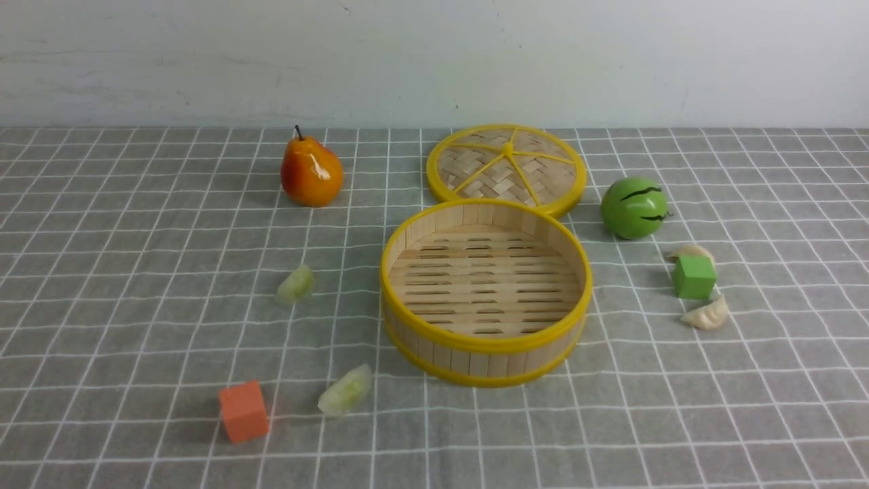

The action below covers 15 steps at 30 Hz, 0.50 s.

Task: Put the dumplings into the steamer on the table with the grey tablecloth.
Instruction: 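Reach for and grasp a dumpling on the table with the left gripper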

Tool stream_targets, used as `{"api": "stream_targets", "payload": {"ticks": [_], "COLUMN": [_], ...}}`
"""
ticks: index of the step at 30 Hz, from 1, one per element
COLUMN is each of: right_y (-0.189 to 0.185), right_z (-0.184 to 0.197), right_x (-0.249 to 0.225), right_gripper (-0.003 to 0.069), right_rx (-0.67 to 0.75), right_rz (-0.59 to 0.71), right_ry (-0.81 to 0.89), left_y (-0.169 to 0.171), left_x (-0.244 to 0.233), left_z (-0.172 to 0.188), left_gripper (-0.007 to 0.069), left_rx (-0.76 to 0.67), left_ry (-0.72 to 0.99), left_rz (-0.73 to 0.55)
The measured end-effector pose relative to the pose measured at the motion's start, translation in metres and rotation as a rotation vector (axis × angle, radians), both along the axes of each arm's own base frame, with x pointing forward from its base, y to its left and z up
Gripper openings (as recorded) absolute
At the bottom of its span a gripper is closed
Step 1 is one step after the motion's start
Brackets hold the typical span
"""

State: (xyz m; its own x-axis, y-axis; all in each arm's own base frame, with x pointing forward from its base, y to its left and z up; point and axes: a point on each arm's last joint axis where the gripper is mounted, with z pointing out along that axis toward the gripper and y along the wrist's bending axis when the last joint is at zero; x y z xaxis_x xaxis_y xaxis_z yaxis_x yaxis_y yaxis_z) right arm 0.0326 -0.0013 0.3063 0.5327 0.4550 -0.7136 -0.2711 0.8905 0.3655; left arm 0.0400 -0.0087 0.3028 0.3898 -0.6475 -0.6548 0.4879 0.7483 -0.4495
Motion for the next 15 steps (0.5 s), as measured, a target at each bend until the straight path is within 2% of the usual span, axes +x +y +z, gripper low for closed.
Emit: {"api": "stream_targets", "payload": {"ticks": [1, 3, 5, 7, 9, 10, 11, 14, 15], "right_y": [0.0, 0.001, 0.003, 0.004, 0.004, 0.005, 0.005, 0.008, 0.009], "right_z": [0.012, 0.031, 0.041, 0.038, 0.026, 0.022, 0.01, -0.007, -0.009], "right_x": [0.001, 0.007, 0.023, 0.046, 0.073, 0.08, 0.095, 0.115, 0.118], "right_gripper": [0.0022, -0.0011, -0.0016, -0.0015, -0.0012, -0.0011, -0.0011, -0.001, -0.001], "right_rx": [-0.014, -0.072, -0.162, -0.25, -0.327, -0.339, -0.363, -0.397, -0.401], "right_rz": [-0.009, -0.033, -0.07, -0.093, -0.094, -0.09, -0.07, -0.012, -0.02], "right_ry": [0.014, 0.074, 0.194, 0.343, 0.53, 0.578, 0.722, 0.981, 1.005], "left_y": [-0.001, -0.004, -0.006, -0.009, -0.013, -0.014, -0.017, -0.024, -0.026], "left_x": [0.002, 0.012, 0.03, 0.053, 0.089, 0.099, 0.119, 0.157, 0.162], "left_z": [0.012, 0.037, 0.062, 0.07, 0.07, 0.068, 0.063, 0.047, 0.044], "left_gripper": [0.0202, 0.016, 0.0102, 0.0048, -0.0011, -0.0014, -0.0014, -0.0014, -0.0014], "left_rx": [0.016, 0.068, 0.141, 0.204, 0.271, 0.283, 0.298, 0.311, 0.318], "left_ry": [0.019, 0.092, 0.2, 0.304, 0.438, 0.479, 0.566, 0.778, 0.81], "left_rz": [-0.003, 0.01, 0.045, 0.07, 0.088, 0.088, 0.086, 0.07, 0.068]}}
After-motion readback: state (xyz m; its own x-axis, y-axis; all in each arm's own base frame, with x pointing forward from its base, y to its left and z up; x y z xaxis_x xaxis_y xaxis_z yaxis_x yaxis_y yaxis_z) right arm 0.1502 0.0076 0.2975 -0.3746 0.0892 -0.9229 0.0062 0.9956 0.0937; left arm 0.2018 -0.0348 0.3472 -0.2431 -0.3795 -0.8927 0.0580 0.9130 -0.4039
